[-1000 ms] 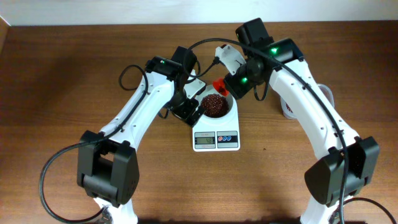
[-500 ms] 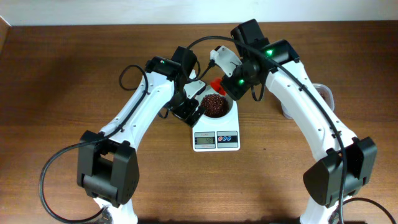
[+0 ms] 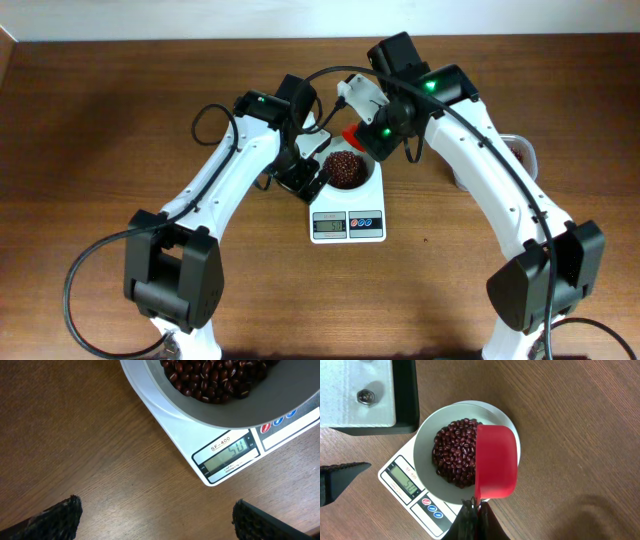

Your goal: Scoop item into bowl and weigh 50g on scale

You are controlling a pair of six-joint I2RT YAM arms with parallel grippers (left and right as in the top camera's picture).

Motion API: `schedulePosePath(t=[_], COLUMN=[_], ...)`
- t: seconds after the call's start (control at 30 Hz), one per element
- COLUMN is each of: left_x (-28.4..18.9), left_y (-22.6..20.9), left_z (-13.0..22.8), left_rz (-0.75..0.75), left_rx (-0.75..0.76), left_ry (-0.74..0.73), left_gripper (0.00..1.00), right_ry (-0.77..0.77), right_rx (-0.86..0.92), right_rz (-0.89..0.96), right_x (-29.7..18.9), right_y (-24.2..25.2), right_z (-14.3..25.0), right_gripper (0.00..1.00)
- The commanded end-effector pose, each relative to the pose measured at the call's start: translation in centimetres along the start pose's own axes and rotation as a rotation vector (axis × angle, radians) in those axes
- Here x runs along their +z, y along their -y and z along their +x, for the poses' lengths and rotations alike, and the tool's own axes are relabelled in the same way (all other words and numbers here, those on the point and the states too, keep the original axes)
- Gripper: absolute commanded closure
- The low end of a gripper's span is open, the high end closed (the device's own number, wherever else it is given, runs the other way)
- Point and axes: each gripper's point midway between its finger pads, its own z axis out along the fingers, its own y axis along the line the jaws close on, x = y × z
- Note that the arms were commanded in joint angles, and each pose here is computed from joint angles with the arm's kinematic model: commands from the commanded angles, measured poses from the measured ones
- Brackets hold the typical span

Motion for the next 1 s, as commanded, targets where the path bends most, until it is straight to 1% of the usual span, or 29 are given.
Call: schedulePosePath(t=[0.0,0.03,0.07,0.13,0.2,0.33,0.4,0.43,0.6,0.8,0.87,0.97], left_x=[0.2,0.2,0.2,0.2,0.2,0.2,0.2,0.2,0.2,0.2,0.2,0.2], left_y=[0.1,0.1,0.1,0.1,0.2,0.2,0.1,0.2,0.1,0.2,0.2,0.2], left_z=[-0.1,-0.1,-0.1,-0.1,-0.1,-0.1,-0.1,-0.1,-0.1,-0.1,-0.1,-0.1], left_rz=[0.005,0.005,0.005,0.005,0.006,0.006,0.005,0.006,0.005,0.006,0.006,0.006], left_rx=[0.008,0.008,0.008,0.008,0.008,0.008,0.008,0.008,0.008,0.008,0.008,0.008], left_ry=[-0.005,-0.005,-0.005,-0.005,-0.005,-0.005,-0.005,-0.005,-0.005,-0.005,-0.005,-0.005], left_gripper=[0.01,0.01,0.01,0.01,0.01,0.01,0.01,0.01,0.01,0.01,0.01,0.01], right_ry=[0.035,0.025,0.012,0.017,0.030,0.049,0.079,0.087,0.097,0.117,0.147,0.113], right_rx=[-0.029,-0.061,-0.013,-0.006,0.045,0.337,0.402,0.429,0.580,0.577,0.568,0.519], right_rz=[-0.040,-0.045,0.003,0.008,0.013,0.028,-0.061,-0.071,-0.029,-0.058,-0.176,-0.226], right_x=[-1.1,-1.1,-1.1,-1.1,-1.1,-1.8,-2.4,-2.7,-4.1,-4.2,-4.4,-3.8], right_y=[-1.4,-1.6,-0.6,-0.5,-0.2,3.2,4.1,4.9,9.9,9.7,7.7,4.6], right_z=[-0.8,-0.6,-0.4,-0.5,-0.7,0.3,0.9,1.3,4.5,4.1,3.0,2.0], right_gripper=[0.96,0.96,0.96,0.96,0.96,0.96,0.96,0.96,0.96,0.96,0.96,0.96])
